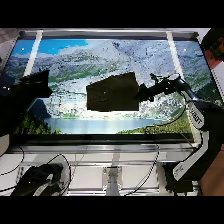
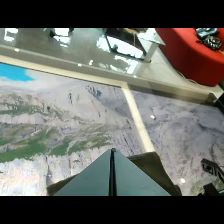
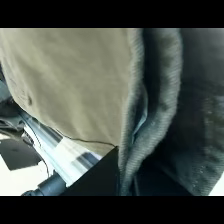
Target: Fold the clothes and pants, and hang the long-sleeved shirts on hangers.
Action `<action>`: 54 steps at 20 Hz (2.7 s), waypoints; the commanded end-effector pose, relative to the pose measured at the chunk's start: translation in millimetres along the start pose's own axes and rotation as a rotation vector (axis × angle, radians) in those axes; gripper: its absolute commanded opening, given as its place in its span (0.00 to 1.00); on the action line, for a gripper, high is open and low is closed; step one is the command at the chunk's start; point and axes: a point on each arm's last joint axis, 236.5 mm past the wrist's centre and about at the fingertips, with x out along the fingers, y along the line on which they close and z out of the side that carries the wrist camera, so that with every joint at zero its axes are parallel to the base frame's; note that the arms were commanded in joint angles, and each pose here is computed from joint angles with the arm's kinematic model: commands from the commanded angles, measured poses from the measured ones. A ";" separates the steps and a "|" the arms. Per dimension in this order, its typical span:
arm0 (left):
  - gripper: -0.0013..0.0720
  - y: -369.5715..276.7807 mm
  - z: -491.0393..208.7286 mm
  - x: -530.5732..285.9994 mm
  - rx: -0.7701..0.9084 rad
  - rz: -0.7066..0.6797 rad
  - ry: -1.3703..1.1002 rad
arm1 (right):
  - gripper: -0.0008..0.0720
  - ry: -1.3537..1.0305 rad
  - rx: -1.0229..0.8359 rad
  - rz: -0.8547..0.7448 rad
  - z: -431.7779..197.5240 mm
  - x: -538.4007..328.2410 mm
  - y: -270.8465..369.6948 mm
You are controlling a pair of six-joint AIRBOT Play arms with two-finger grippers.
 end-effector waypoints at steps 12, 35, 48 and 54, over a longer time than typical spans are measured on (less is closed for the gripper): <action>0.06 -8.1 24.8 -28.3 -0.003 -0.030 -0.083 | 0.03 -0.240 0.522 -0.647 -57.6 -316.1 -206.0; 0.06 9.9 25.6 -16.2 0.011 0.030 -0.084 | 0.04 -0.991 0.395 -0.186 -63.7 -531.7 -92.1; 0.06 11.6 87.1 25.6 0.094 0.119 -0.002 | 0.04 -0.635 -0.367 0.403 -31.9 -383.7 219.5; 0.06 15.6 77.5 26.2 0.093 0.133 0.036 | 0.04 -0.551 -0.393 0.420 -36.8 -351.3 239.3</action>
